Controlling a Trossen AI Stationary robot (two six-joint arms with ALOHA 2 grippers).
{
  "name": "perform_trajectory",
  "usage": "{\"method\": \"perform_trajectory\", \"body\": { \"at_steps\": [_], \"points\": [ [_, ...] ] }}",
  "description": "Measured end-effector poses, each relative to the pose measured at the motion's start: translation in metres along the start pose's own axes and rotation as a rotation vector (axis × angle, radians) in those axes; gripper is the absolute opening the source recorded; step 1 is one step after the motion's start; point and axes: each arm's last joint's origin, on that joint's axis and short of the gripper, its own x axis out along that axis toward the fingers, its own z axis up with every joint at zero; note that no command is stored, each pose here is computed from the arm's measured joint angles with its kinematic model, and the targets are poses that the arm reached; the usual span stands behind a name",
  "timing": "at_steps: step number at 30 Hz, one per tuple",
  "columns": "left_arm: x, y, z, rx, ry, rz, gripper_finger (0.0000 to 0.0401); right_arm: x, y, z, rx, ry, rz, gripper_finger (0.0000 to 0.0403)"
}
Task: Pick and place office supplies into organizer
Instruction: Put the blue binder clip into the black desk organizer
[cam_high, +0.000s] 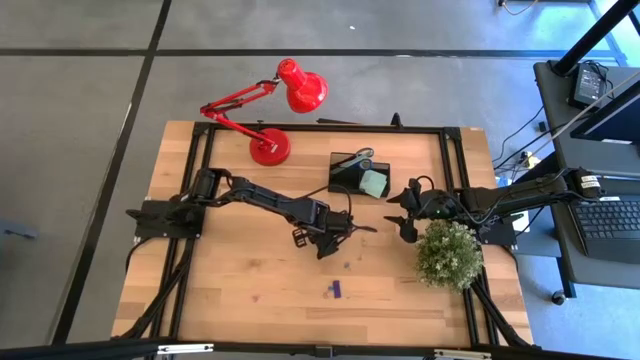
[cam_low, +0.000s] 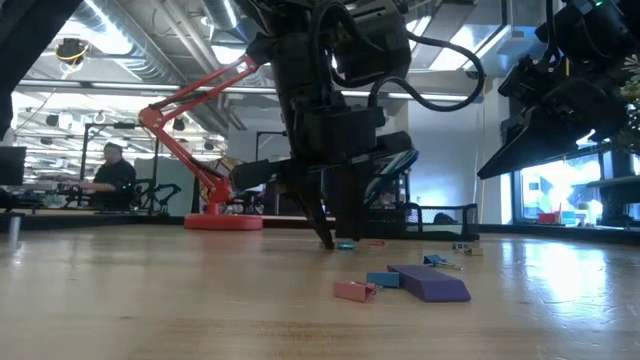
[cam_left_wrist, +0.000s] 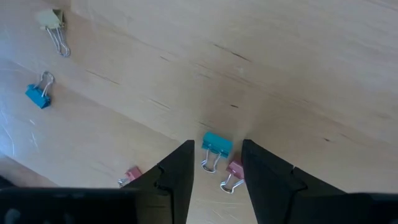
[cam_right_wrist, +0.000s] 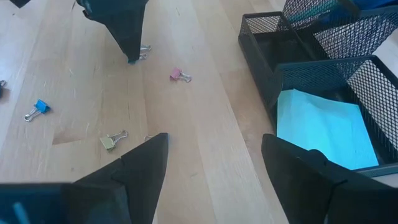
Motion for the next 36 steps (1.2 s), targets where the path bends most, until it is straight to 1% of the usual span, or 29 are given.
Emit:
{"method": "perform_trajectory", "body": {
  "at_steps": [7,14,18,23,29,32,36],
  "points": [
    [0.000,0.001,-0.002,0.048,-0.030,-0.013,0.0126,0.000,0.000,0.000,0.000,0.000,0.000,0.0262],
    [0.001,0.002,-0.007,0.030,-0.067,-0.046,0.0091,0.000,0.000,0.000,-0.002,0.001,0.000,0.0262],
    [0.005,0.001,-0.008,0.021,-0.072,-0.070,0.0082,0.000,0.000,0.000,-0.002,0.000,0.000,0.0262],
    [0.009,-0.004,-0.009,-0.062,-0.049,-0.121,0.0080,0.000,0.000,0.000,-0.002,0.001,0.001,0.0262],
    [0.008,-0.009,-0.012,-0.158,-0.053,-0.198,0.0080,0.000,0.000,0.000,-0.003,-0.001,0.001,0.0262],
    [0.007,-0.009,-0.012,-0.199,-0.062,-0.213,0.0079,0.000,0.000,0.000,-0.001,-0.001,0.001,0.0262],
    [0.008,-0.009,-0.012,-0.231,-0.065,-0.208,0.0070,0.000,0.000,0.000,0.000,-0.002,0.001,0.0262]
  ]
}}
